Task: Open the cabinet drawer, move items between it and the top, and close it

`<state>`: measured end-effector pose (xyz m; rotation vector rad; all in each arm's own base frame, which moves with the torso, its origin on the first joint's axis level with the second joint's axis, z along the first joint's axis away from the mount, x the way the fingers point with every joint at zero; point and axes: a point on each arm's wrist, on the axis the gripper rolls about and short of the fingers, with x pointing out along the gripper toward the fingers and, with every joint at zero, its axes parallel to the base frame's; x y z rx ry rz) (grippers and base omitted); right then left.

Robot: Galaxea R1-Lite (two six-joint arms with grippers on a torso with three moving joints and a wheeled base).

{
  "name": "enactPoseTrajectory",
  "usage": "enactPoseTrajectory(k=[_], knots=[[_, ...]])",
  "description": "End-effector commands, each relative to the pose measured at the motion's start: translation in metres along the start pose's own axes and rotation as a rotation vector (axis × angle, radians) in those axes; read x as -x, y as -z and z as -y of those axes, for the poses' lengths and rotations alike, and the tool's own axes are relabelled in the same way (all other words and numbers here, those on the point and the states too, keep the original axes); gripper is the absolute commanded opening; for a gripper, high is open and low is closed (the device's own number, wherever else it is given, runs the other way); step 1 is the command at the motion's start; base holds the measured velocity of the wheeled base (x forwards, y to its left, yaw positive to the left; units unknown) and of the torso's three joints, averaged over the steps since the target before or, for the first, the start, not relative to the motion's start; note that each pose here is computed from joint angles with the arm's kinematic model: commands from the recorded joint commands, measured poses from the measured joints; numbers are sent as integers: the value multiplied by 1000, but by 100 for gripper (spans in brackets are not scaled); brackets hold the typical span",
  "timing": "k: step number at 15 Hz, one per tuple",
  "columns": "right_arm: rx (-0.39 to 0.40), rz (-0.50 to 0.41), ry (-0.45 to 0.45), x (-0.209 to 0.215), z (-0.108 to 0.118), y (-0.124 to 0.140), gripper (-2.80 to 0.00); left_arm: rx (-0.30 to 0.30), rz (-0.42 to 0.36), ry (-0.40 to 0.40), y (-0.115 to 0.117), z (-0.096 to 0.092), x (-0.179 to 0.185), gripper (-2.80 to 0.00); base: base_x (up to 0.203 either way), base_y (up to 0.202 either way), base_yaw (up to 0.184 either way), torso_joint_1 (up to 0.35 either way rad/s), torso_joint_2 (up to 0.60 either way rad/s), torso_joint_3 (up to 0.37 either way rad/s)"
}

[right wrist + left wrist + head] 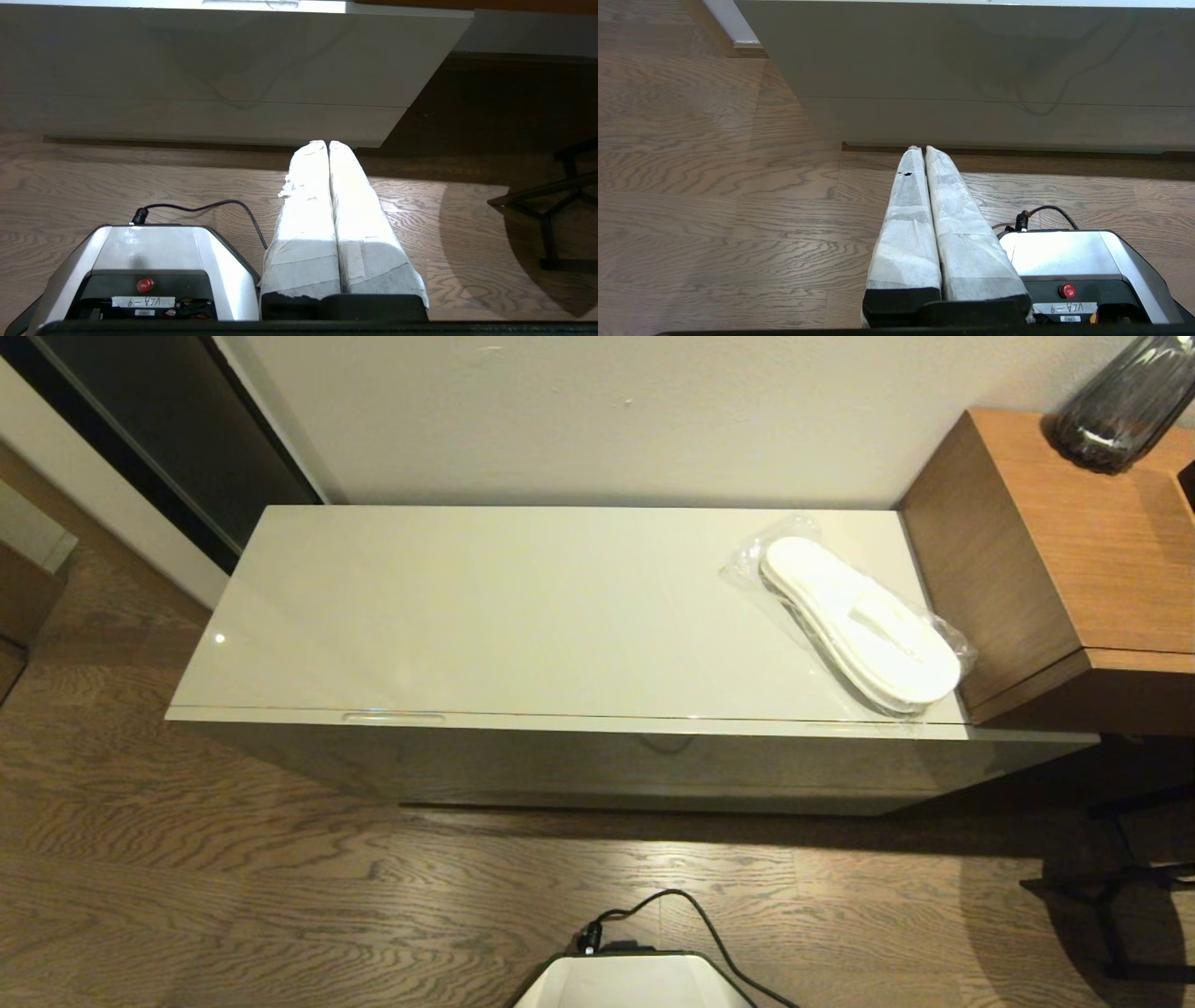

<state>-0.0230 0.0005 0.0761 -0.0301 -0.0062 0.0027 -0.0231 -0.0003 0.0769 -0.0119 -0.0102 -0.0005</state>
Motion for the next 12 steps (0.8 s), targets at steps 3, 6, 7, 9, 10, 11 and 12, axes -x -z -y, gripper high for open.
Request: enactPoseTrajectory(k=[3, 6, 7, 9, 10, 11, 12], knots=[[1, -2, 0, 0, 0, 0, -280, 0, -1, 0, 0, 0, 0, -280, 0, 0, 0, 0, 0, 0], [-1, 0, 1, 0, 0, 0, -280, 2, -1, 0, 0, 0, 0, -280, 0, 0, 0, 0, 0, 0], [-6, -1, 3, 0, 0, 0, -280, 1, -3, 0, 0, 0, 0, -280, 0, 0, 0, 0, 0, 0], [-9, -2, 1, 0, 0, 0, -280, 1, -1, 0, 0, 0, 0, -280, 0, 0, 0, 0, 0, 0], [-12, -2, 1, 0, 0, 0, -280, 0, -1, 0, 0, 0, 0, -280, 0, 0, 0, 0, 0, 0], [-12, -2, 1, 0, 0, 0, -280, 0, -1, 0, 0, 0, 0, -280, 0, 0, 0, 0, 0, 0], [-12, -2, 1, 0, 0, 0, -280, 0, -1, 0, 0, 0, 0, -280, 0, 0, 0, 0, 0, 0]])
